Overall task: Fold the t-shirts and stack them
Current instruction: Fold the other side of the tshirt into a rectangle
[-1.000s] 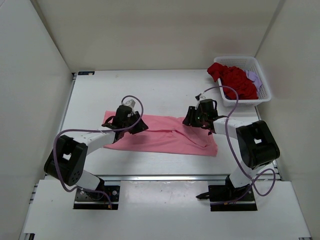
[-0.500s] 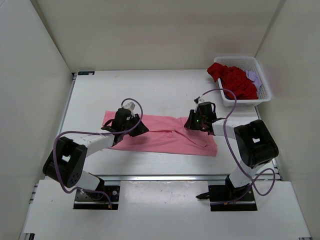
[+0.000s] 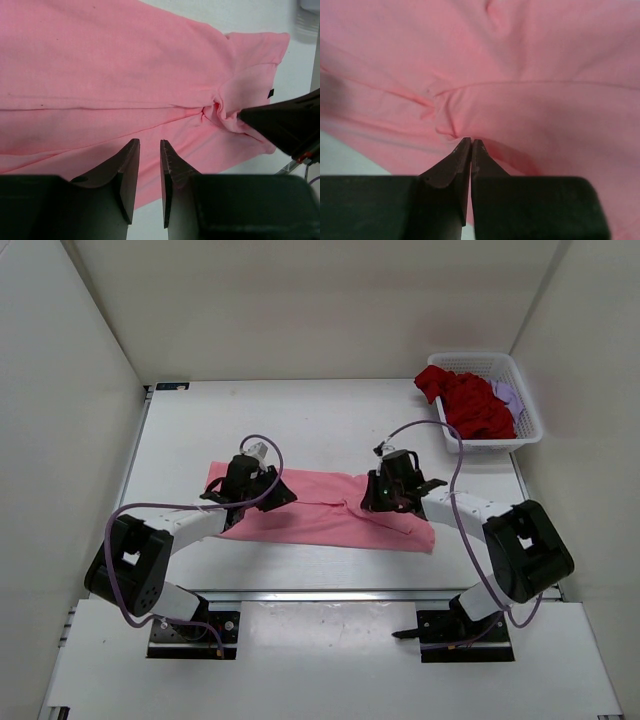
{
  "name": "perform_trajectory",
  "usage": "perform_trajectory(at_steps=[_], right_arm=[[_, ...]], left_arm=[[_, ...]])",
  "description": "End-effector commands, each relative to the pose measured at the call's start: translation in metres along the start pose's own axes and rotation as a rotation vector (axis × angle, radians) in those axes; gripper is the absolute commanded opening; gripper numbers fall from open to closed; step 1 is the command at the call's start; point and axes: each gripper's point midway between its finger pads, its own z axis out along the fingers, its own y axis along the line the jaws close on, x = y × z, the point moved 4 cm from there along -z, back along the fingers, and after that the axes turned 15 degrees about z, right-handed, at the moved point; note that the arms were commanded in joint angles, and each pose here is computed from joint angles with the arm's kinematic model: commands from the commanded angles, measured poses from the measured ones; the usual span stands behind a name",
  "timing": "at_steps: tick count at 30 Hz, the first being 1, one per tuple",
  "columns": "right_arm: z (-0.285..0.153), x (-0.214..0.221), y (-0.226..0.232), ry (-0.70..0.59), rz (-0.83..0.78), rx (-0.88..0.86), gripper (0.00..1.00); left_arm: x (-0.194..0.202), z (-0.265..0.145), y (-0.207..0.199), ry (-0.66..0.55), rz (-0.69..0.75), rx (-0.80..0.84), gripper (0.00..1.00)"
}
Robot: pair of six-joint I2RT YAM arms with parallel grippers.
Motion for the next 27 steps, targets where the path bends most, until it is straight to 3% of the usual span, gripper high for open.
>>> perform_trajectory(at_steps=[1, 7, 10, 15, 19, 22, 27], right_arm=[[-0.013, 0.018, -0.003, 0.021, 0.003, 0.069, 0.02], [-0.018, 0.047, 0.011, 0.064, -0.010, 0.023, 0.07], [-0.023, 0.057, 0.023, 0.095, -0.033, -0.020, 0.19], [-0.037, 0.032, 0.024, 0.016, -0.050, -0.033, 0.23], [-0.037, -0.003, 0.000, -0.079, 0.015, 0.007, 0.18], [-0.034, -0.008, -0.007, -0.072, -0.010, 0.054, 0.19], [-0.027, 0.028, 0.020, 0.024, -0.168, -0.016, 0.25]], left_arm=[[-0.022, -0.008, -0.017, -0.071, 0.013, 0.066, 0.34], [-0.031, -0.007, -0.022, -0.085, 0.016, 0.079, 0.34], [-0.035, -0.006, -0.026, -0.092, 0.014, 0.085, 0.35], [-0.050, -0.004, -0.036, -0.121, 0.014, 0.101, 0.35], [-0.051, 0.009, -0.051, -0.105, 0.036, 0.112, 0.35], [-0.037, 0.018, -0.063, -0.044, 0.046, 0.159, 0.34], [-0.005, 0.024, -0.060, 0.022, 0.056, 0.143, 0.35]])
